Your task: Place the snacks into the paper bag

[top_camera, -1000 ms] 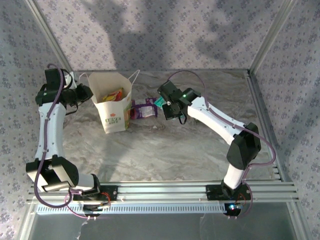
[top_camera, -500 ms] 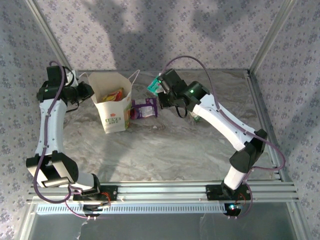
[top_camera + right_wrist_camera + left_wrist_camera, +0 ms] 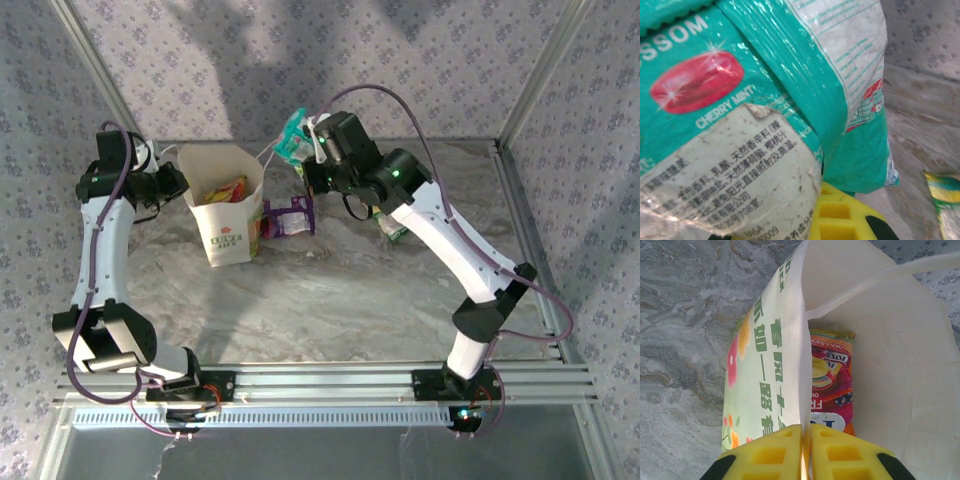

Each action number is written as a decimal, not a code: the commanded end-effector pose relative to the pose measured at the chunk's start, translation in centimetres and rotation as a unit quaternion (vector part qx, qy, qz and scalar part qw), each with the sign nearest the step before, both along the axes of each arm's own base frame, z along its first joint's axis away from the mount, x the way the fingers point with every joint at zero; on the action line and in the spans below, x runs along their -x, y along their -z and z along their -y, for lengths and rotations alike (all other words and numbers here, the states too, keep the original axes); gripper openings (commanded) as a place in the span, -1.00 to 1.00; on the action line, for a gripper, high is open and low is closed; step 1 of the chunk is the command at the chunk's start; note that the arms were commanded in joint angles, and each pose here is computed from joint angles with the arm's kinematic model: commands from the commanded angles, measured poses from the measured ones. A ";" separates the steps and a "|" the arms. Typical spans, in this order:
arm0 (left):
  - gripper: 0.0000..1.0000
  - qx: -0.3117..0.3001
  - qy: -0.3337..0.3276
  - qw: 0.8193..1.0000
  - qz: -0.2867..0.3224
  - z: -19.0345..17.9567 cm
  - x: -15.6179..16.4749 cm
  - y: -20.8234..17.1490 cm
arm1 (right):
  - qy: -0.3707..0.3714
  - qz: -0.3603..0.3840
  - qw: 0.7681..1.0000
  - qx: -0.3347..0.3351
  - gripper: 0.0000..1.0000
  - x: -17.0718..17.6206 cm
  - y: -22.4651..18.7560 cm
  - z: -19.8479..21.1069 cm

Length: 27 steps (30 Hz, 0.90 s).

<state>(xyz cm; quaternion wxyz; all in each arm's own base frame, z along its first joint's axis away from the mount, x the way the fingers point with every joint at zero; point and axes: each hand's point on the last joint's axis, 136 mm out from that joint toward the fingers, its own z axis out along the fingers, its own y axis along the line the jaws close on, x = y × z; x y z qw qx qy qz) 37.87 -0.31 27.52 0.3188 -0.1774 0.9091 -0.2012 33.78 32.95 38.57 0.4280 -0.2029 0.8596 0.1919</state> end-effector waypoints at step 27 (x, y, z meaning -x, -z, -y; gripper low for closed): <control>-0.80 -0.010 0.012 1.000 0.008 0.1 -0.1 -0.8 | -0.200 -0.048 0.955 -0.214 -1.00 -0.2 -4.3 -13.7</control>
